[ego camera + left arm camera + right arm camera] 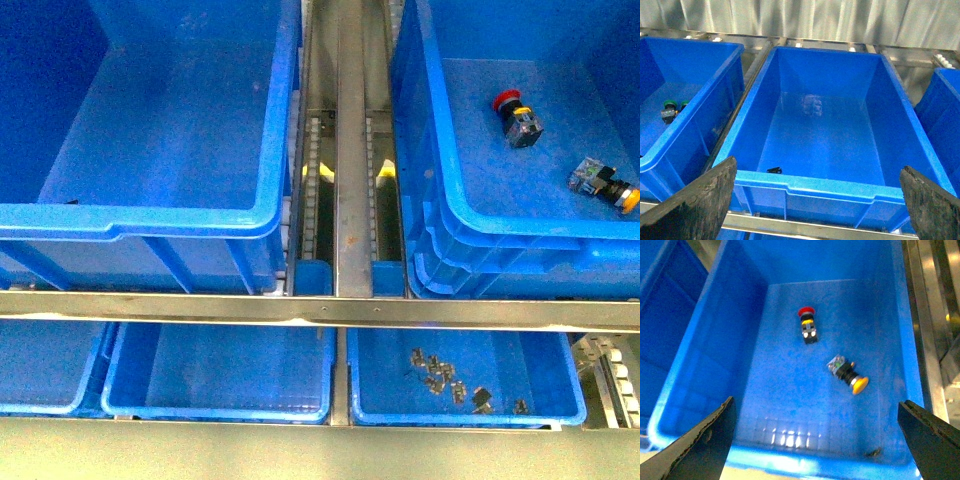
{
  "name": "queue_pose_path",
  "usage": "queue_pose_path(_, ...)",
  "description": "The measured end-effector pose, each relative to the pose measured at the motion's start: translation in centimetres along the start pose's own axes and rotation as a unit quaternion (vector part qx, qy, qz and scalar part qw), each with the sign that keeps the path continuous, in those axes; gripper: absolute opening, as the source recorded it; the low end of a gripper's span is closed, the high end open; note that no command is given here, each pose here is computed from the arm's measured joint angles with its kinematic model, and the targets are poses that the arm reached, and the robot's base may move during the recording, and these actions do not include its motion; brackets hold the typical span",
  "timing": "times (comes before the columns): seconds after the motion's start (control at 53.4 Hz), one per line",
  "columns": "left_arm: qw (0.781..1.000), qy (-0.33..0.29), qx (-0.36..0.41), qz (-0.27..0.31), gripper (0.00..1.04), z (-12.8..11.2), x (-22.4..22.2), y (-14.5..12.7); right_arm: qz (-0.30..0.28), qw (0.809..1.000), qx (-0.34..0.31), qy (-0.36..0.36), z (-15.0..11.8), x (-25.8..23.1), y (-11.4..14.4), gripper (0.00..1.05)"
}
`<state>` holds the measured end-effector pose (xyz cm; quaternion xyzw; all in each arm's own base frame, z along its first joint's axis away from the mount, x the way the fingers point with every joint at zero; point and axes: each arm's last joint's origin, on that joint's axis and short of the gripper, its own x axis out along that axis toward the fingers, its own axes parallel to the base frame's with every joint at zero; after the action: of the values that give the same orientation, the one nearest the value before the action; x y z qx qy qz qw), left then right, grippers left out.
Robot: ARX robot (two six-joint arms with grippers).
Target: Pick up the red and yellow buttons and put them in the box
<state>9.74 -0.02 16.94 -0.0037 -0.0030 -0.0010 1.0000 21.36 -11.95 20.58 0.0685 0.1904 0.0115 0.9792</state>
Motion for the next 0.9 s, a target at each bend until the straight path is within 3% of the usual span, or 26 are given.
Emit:
queue_pose_path(0.262, 1.000, 0.000, 0.000, 0.000, 0.97, 0.0, 0.0, 0.0, -0.003, 0.999, 0.032, -0.010, -0.5, -3.6, 1.3, 0.97)
queue_pose_path(0.449, 1.000, 0.000, 0.000, 0.000, 0.97, 0.0, 0.0, 0.0, -0.021, 0.983, -0.065, -0.173, -2.8, -4.1, 4.2, 0.65)
queue_pose_path(0.674, 1.000, 0.000, 0.000, 0.000, 0.97, 0.0, 0.0, 0.0, -0.018, 0.980, -0.071, -0.182, -5.0, -5.1, 7.3, 0.25)
queue_pose_path(0.749, 1.000, 0.000, 0.000, 0.000, 0.97, 0.0, 0.0, 0.0, -0.020, 0.980, -0.072, -0.185, -5.8, -5.5, 8.3, 0.04)
queue_pose_path(0.899, 1.000, 0.000, 0.000, 0.000, 0.97, 0.0, 0.0, 0.0, -0.018, 0.980, -0.072, -0.186, -6.8, -6.0, 9.3, 0.04)
